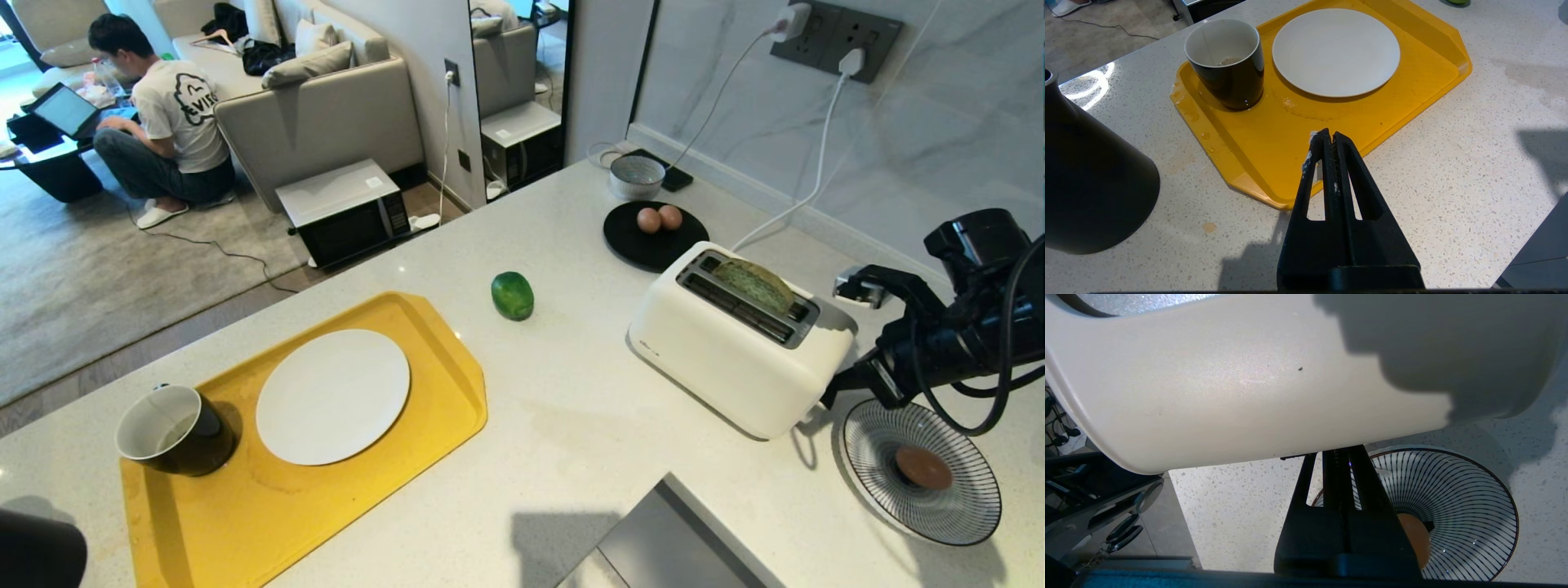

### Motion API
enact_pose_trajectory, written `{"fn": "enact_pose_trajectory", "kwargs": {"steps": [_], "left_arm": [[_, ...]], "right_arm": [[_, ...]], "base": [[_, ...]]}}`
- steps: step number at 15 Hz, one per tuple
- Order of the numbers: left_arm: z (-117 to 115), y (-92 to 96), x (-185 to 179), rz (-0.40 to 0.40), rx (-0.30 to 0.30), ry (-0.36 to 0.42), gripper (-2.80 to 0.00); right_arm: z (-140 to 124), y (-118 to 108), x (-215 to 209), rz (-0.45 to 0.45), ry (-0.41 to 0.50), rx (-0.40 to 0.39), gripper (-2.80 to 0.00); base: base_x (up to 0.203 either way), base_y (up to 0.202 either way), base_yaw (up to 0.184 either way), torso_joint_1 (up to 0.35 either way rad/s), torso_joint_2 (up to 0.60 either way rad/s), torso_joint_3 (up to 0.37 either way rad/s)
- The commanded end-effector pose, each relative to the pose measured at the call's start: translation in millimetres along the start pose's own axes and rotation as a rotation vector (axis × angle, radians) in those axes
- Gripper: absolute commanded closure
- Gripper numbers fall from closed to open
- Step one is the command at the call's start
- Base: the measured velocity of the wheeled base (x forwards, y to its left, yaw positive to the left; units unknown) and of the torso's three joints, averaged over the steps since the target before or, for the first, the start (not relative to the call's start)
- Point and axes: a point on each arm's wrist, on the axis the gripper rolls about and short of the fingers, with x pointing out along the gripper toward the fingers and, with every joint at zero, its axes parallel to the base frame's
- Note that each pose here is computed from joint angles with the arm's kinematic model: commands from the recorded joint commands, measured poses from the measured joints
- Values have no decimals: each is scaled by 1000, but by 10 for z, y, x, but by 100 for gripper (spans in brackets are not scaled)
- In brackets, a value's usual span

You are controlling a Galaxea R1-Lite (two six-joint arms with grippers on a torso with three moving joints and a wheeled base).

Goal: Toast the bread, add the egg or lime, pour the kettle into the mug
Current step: Use a bread toaster

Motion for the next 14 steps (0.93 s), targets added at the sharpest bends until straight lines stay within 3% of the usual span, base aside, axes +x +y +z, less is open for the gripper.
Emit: {"fn": "enact_pose_trajectory", "kwargs": {"steps": [1,14], "left_arm": [[2,0,0,1,0,0,0],[-2,0,1,1,0,1,0]], "right_arm": [[2,5,-16,1,-3,-4,0],[34,-4,-49,-18,-31,-23,0]], "base": [[0,0,0,0,0,0],[0,0,0,0,0,0]]}}
